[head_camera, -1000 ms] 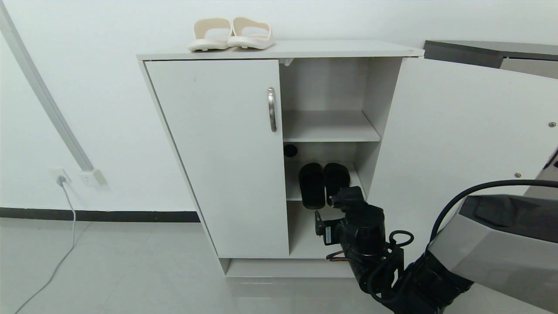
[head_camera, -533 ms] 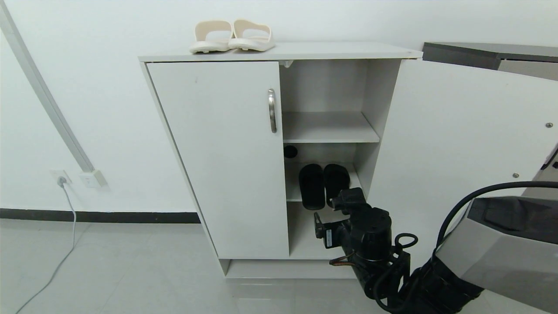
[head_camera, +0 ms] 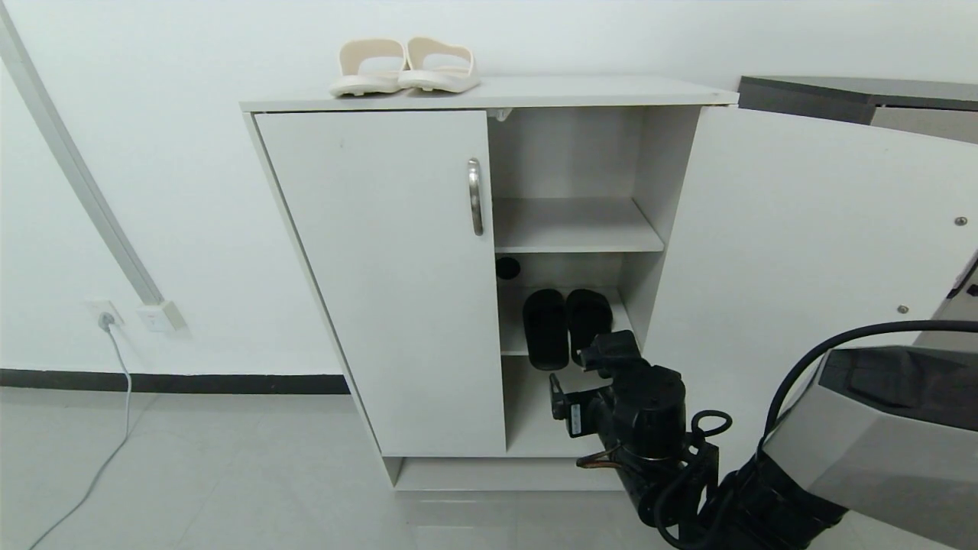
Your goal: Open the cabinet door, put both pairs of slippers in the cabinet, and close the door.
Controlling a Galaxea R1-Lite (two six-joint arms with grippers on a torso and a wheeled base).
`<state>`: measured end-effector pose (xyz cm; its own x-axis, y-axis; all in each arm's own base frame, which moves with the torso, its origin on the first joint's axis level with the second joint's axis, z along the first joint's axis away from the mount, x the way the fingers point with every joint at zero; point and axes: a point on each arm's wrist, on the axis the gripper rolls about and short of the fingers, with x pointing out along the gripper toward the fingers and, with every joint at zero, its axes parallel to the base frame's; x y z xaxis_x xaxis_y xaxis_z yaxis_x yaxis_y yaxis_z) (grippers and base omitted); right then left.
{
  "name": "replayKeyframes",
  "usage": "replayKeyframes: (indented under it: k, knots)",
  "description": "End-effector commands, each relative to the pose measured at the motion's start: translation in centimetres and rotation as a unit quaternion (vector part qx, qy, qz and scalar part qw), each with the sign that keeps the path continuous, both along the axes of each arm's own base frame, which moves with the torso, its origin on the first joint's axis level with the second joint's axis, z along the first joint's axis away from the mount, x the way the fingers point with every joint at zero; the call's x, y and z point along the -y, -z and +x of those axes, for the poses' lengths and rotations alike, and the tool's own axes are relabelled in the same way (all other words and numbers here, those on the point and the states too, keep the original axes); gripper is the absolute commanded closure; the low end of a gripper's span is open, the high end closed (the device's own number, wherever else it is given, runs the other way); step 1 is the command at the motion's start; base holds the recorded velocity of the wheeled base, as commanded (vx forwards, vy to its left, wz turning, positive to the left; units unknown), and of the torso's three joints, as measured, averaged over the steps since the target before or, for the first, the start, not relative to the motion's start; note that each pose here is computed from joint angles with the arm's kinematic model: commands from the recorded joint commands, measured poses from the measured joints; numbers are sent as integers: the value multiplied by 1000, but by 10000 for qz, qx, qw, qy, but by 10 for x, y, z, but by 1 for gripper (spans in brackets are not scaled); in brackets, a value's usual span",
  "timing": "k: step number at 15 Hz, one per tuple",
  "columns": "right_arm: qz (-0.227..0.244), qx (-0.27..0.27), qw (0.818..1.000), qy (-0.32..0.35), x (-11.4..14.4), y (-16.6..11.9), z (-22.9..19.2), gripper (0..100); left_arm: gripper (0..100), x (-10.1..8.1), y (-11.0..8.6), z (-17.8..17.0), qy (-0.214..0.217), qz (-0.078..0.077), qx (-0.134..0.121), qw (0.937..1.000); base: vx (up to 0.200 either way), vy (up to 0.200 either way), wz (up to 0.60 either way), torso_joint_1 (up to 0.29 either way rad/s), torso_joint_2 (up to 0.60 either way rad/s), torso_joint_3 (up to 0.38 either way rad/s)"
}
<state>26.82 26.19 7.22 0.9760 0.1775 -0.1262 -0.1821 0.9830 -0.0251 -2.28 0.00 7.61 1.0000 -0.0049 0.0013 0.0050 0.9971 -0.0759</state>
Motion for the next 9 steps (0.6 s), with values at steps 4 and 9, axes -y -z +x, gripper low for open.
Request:
replayKeyframes:
  k: [4,9]
  knots:
    - [-20,-17,10000,1,0,2,0,0,100,0,0,0,-1,-4,1,10000,0,200,0,6,0,4]
    - [-20,-17,10000,1,0,2,0,0,100,0,0,0,6,4,-6,10000,0,200,0,5,2,3]
